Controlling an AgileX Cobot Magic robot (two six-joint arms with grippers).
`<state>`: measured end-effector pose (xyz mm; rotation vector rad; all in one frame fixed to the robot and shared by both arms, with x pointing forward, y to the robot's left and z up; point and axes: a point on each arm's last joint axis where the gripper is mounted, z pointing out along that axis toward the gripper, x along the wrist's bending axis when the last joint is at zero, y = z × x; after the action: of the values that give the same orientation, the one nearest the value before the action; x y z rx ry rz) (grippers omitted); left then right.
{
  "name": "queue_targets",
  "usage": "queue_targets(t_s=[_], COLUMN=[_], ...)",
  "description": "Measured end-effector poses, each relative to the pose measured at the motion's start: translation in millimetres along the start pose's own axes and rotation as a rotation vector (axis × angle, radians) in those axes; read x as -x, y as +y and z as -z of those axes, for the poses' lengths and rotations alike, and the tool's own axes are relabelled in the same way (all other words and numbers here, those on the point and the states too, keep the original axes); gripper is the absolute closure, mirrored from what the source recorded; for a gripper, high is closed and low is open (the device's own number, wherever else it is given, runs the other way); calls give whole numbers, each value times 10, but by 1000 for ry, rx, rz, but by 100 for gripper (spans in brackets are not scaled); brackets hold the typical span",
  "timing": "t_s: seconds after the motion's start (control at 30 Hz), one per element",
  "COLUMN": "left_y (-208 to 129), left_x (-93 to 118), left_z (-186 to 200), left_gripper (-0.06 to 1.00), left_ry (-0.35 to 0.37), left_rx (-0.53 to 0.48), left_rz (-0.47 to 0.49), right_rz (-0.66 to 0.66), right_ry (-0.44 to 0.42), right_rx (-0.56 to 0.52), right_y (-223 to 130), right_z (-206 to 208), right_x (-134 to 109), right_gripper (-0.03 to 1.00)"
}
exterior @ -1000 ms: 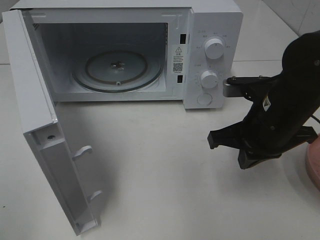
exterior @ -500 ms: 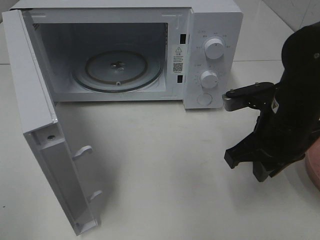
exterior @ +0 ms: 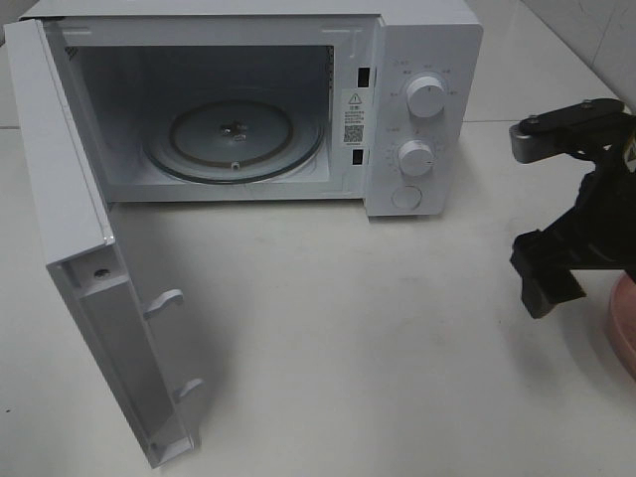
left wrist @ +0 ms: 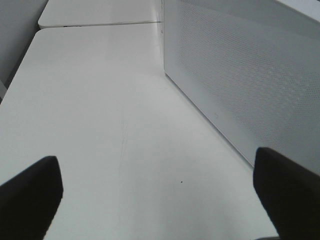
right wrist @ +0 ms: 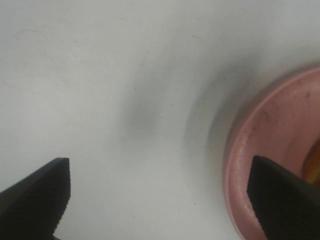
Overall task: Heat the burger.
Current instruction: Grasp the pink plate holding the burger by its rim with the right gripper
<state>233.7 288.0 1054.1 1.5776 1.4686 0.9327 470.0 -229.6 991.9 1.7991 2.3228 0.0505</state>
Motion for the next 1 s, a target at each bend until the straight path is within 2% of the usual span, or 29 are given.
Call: queue_targets(t_s=[0.5, 0.73, 1.0], left_y=[0, 0, 0], left_x=[0, 0, 0], left_z=[0, 0, 0], left_gripper=[-3, -3, -3], left_ry=[0, 0, 0], left_rx=[0, 0, 0], left_rz=[0, 0, 0], right_rz=[-181, -225, -237], right_ry=[-36, -32, -17], right_rx=[-22, -34, -60], right_y=[-28, 25, 89], right_z=[-91, -278, -512], right_x=[566, 689, 715], right_gripper=[8, 10, 11])
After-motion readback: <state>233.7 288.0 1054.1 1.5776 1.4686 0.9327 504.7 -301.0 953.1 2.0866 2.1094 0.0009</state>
